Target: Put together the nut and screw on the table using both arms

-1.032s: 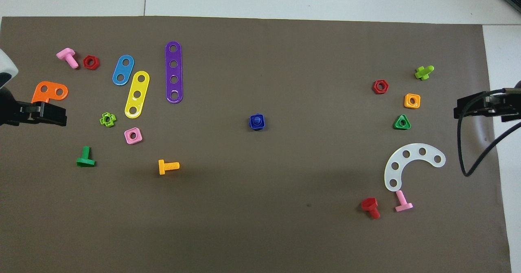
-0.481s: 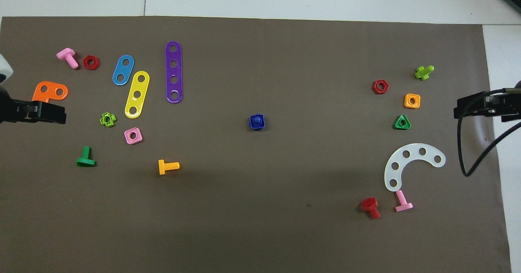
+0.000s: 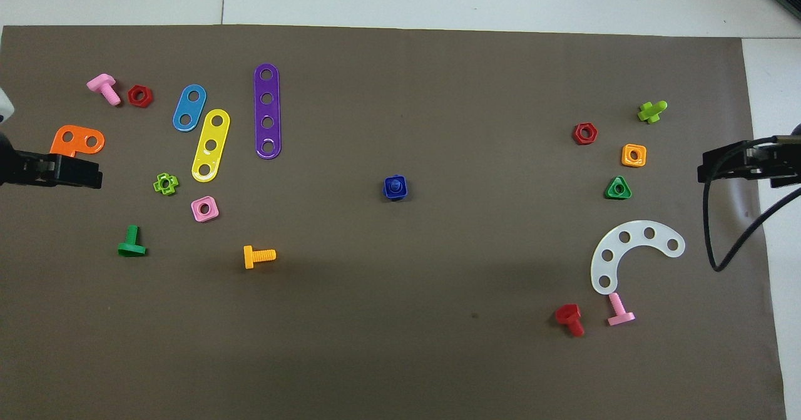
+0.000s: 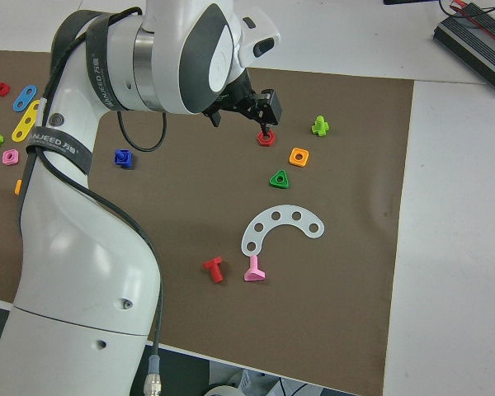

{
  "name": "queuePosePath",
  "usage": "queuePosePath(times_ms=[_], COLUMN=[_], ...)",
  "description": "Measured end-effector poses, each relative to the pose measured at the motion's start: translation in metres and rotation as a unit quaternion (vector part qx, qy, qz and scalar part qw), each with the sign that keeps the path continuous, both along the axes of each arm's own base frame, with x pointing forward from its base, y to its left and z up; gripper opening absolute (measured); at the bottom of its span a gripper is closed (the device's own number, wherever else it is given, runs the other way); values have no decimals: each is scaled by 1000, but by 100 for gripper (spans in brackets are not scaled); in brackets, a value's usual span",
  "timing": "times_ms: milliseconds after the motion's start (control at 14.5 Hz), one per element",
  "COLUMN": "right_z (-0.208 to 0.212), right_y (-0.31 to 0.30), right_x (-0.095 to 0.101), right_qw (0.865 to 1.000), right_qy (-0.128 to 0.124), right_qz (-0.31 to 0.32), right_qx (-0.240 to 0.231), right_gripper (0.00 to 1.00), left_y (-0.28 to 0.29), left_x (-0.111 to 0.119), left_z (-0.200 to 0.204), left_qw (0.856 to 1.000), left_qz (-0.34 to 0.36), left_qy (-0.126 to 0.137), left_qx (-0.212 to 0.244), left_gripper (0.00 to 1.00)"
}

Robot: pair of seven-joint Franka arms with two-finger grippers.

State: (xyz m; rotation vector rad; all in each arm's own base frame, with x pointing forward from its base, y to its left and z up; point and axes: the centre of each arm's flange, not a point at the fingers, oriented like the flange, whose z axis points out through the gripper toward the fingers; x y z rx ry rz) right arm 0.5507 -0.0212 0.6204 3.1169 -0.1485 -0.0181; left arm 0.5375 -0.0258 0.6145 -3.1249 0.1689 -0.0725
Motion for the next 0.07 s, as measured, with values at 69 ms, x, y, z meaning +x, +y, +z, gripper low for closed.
queuePosePath(times_ms=[69], right_z=[0], right_y=[0], right_x=[0], right_qw=[1000], right_qy=[0], right_qz=[0], right_qx=[0], right_gripper=[100], left_y=[0], left_x=[0], left_z=[0], left_qw=[1000], left_qz=[0], left_qy=[0], left_qx=[0], left_gripper=[100])
